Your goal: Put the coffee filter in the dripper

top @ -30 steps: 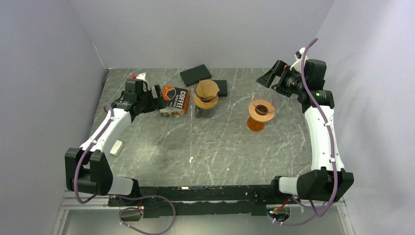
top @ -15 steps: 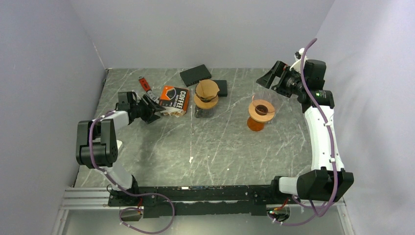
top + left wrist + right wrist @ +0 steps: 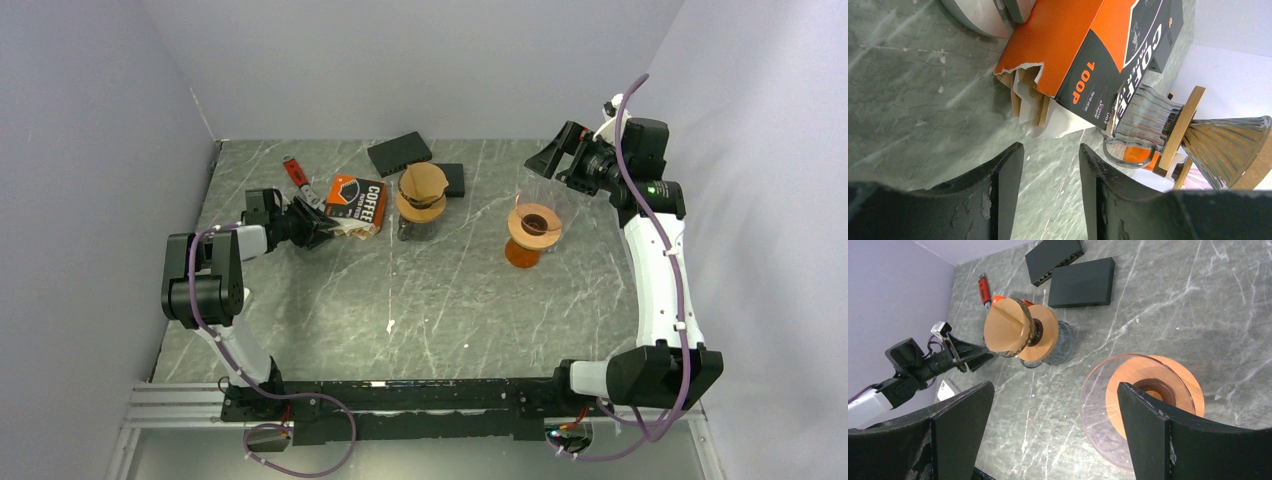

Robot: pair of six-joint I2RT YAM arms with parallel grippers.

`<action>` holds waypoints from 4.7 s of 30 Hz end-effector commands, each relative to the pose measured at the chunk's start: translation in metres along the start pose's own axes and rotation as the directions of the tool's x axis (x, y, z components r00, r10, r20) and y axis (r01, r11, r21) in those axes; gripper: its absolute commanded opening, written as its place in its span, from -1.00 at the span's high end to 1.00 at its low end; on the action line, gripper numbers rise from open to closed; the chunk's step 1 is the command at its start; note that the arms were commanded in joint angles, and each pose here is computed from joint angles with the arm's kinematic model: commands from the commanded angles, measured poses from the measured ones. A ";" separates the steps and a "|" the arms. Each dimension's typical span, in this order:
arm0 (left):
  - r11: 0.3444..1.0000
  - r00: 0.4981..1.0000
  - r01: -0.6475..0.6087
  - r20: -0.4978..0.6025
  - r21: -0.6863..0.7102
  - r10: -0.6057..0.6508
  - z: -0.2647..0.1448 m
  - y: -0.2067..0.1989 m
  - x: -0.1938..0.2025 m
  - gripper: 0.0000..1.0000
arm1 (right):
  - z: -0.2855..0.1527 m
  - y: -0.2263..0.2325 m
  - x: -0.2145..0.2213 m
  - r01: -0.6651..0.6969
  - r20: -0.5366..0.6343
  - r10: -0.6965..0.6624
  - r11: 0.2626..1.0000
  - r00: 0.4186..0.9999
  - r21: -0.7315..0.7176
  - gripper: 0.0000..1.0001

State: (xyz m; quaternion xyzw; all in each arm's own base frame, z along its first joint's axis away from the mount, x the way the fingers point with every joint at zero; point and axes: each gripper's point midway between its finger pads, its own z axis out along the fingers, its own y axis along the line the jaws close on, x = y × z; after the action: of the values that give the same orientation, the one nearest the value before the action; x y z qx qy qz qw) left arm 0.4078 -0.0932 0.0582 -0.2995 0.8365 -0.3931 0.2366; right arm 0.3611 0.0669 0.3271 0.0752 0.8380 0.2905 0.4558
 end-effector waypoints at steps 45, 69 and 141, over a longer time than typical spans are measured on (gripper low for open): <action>0.960 0.934 -0.276 0.224 -0.046 0.279 -0.129 -0.077 0.007 1.00 | -0.003 0.016 -0.023 0.022 0.074 -0.019 0.999 0.997 -0.047 -0.99; 0.396 0.457 -0.889 0.454 0.228 0.765 -0.165 -0.308 0.037 1.00 | -0.023 0.046 -0.038 0.096 0.141 -0.075 0.985 0.987 -0.144 -0.99; -0.686 -0.555 -0.724 0.646 -0.065 0.525 -0.130 -0.336 0.170 1.00 | 0.017 0.136 0.072 0.441 -0.024 -0.504 0.776 0.863 -0.451 -0.39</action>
State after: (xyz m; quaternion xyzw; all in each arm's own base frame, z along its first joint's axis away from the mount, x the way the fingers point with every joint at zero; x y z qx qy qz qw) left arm 0.3117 -0.3108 0.3539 0.6446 0.4105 -0.1352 0.6306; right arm 0.3149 0.2121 0.3284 -0.2453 0.7990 0.3562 0.4178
